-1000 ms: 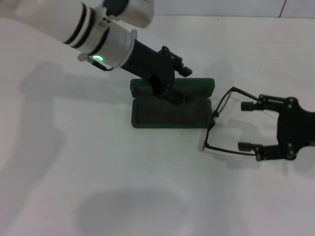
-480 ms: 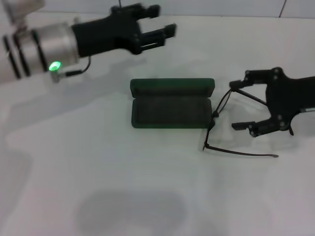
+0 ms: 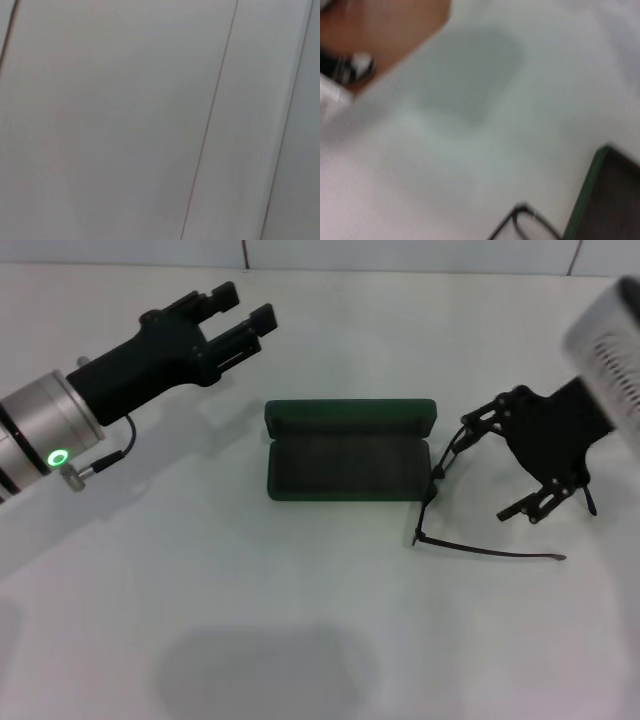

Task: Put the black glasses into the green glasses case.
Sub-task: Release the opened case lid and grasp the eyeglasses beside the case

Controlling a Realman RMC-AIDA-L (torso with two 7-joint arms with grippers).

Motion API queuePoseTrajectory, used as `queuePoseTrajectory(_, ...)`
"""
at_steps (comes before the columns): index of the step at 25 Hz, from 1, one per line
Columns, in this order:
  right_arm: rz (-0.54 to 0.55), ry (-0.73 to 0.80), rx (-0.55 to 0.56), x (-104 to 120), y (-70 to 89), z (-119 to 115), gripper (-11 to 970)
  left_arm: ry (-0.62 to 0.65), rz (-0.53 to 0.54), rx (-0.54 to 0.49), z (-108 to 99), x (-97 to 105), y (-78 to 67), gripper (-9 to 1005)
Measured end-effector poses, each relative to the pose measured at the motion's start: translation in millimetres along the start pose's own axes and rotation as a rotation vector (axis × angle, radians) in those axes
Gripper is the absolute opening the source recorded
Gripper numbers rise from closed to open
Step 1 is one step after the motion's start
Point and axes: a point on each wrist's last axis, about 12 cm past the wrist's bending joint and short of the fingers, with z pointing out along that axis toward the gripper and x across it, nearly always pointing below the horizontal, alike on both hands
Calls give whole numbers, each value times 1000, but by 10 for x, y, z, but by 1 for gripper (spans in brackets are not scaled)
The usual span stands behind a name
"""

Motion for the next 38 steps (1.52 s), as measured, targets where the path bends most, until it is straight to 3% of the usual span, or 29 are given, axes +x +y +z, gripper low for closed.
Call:
queuePoseTrajectory(5, -97, 93, -78, -164, -120, 132, 811, -12, -21, 2, -17, 42, -32, 669)
queuePoseTrajectory(13, -163, 158, -69, -253, -190, 389, 804, -17, -26, 15, 20, 41, -51, 669)
queuePoseTrajectory(21, -163, 203, -43, -230, -296, 540, 709, -14, -13, 15, 35, 47, -56, 670)
queuePoseTrajectory(38, -191, 204, -46, -247, -297, 711, 594, -14, 10, 12, 105, 21, -44, 669)
